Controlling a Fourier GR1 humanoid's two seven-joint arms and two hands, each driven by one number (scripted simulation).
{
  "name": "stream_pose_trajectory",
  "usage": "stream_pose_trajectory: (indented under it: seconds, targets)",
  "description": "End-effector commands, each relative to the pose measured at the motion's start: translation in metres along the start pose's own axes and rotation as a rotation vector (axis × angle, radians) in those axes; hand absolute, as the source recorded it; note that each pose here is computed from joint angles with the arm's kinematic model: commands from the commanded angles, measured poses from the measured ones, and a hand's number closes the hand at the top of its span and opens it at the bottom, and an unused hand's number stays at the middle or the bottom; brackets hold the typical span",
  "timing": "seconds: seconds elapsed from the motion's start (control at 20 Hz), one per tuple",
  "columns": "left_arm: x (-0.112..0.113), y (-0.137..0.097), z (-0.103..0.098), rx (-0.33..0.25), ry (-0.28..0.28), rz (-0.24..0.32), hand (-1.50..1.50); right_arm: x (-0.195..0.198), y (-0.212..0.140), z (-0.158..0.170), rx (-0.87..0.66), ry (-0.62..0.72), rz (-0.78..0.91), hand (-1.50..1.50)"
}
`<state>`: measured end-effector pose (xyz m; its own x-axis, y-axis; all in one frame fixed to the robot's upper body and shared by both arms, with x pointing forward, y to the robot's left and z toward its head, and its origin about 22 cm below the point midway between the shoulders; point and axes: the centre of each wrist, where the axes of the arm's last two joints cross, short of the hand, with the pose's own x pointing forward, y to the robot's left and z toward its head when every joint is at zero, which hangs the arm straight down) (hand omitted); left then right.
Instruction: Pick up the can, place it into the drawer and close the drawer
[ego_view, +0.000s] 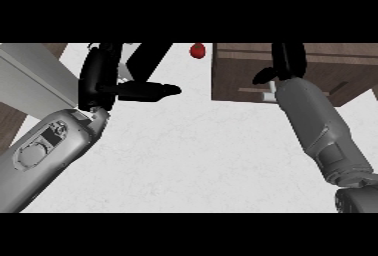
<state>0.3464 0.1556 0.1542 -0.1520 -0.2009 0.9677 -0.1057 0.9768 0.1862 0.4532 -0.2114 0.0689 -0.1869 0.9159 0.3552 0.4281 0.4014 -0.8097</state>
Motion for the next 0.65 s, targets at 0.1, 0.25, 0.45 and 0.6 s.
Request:
stream_pose_trajectory:
  seconds: [0.1,0.25,0.45,0.6]
  targets:
    - [-0.007,0.015,0.006,0.01,0.007,0.003,-1.5,0.042,-0.01,-0.028,-0.092,0.024,-0.322,-1.5]
    - [-0.019,0.011,0.01,0.029,0.036,-0.001,-1.5,0.056,-0.006,-0.028,-0.096,0.069,-0.497,-1.5]
    - [-0.014,0.025,0.006,0.04,0.019,0.008,-1.5,0.059,-0.015,-0.039,-0.077,0.1,-0.622,-1.5]
    - [-0.007,0.036,0.01,0.033,0.021,0.003,-1.5,0.043,-0.002,-0.022,-0.111,0.129,-0.622,-1.5]
